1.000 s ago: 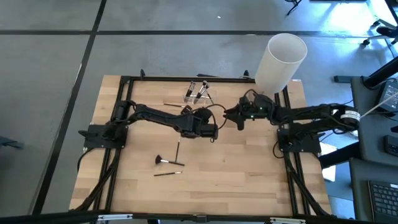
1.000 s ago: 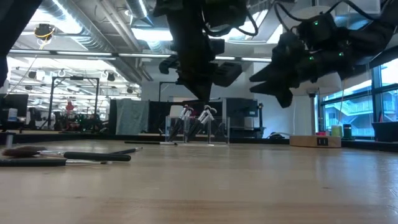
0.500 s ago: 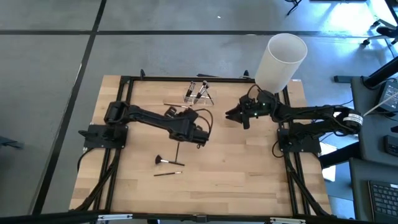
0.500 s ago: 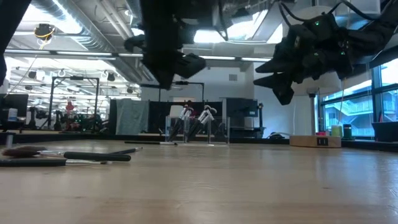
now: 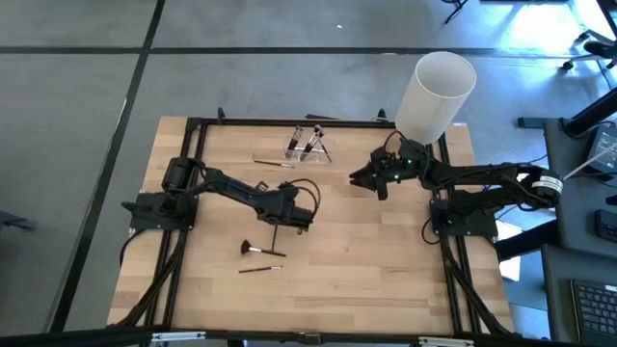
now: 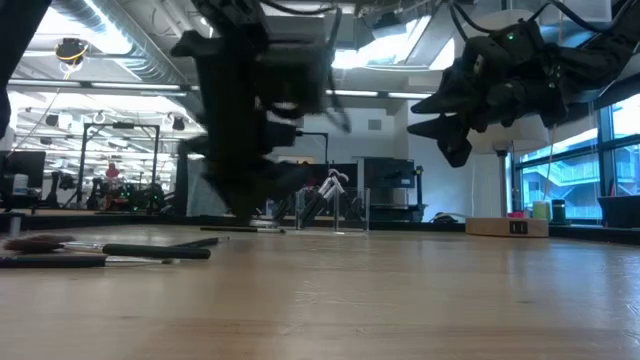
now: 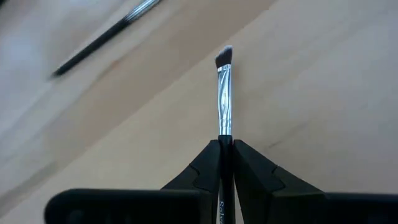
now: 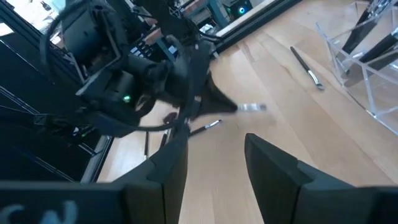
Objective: Pick & Place Makeup Brushes
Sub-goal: Put the eyeshadow brush into the transparent organizer
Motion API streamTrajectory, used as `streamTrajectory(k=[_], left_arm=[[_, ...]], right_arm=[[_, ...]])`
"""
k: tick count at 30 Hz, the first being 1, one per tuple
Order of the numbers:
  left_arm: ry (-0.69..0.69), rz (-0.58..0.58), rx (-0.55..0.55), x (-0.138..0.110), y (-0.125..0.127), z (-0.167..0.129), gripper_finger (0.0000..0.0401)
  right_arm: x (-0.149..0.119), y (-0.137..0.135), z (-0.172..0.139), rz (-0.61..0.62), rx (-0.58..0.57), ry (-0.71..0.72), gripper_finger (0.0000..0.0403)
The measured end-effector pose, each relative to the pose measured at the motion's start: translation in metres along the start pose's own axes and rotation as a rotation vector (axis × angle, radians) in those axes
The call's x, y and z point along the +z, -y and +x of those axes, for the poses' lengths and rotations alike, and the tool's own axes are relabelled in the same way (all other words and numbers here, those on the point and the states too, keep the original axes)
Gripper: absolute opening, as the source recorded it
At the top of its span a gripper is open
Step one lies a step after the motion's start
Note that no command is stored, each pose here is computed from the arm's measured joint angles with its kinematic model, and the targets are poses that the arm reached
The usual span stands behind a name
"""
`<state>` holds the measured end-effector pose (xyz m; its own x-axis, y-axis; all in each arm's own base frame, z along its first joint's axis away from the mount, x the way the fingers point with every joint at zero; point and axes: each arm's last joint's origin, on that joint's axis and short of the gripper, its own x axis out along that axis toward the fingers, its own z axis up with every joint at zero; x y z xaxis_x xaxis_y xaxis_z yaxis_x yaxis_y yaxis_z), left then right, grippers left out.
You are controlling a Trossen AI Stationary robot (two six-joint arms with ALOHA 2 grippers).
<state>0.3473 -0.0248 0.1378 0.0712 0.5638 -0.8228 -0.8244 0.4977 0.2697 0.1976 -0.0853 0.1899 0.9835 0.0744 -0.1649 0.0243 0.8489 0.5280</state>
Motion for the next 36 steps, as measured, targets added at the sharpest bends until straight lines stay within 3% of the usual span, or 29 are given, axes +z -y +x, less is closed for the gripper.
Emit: streamTrajectory(k=[7,10,13,18,23,27,32,36], left_arm=[[0.221,0.039,-0.363,0.033,0.034,-0.005,0.0034],[0.312,0.04,-0.471,0.043,0.042,-0.012,0.0034],[0.363,0.048,-0.506,0.047,0.046,-0.016,0.0033],[0.353,0.044,-0.424,0.043,0.041,-0.011,0.0033],[0.336,-0.009,-0.353,0.027,0.013,-0.009,0.0033],[0.399,-0.13,-0.348,0.011,-0.019,-0.019,0.0033],[0.601,-0.286,-0.578,-0.004,-0.034,-0.026,0.0033],[0.744,-0.341,-0.729,-0.016,-0.035,-0.02,0.0033]], right_arm=[[0.003,-0.001,0.001,0.004,0.002,0.007,0.0159],[0.001,0.0,0.001,0.012,0.002,-0.01,0.0159],[0.0,-0.001,0.001,0.016,0.016,-0.024,0.0159],[0.0,-0.002,0.001,0.014,0.067,-0.05,0.0159],[-0.002,-0.002,0.001,0.018,0.065,-0.062,0.0159],[-0.002,-0.002,0.001,0.019,0.043,-0.058,0.0159],[-0.002,-0.006,0.006,-0.002,-0.033,0.007,0.0159],[-0.001,-0.016,0.011,-0.008,-0.014,0.05,0.0159]])
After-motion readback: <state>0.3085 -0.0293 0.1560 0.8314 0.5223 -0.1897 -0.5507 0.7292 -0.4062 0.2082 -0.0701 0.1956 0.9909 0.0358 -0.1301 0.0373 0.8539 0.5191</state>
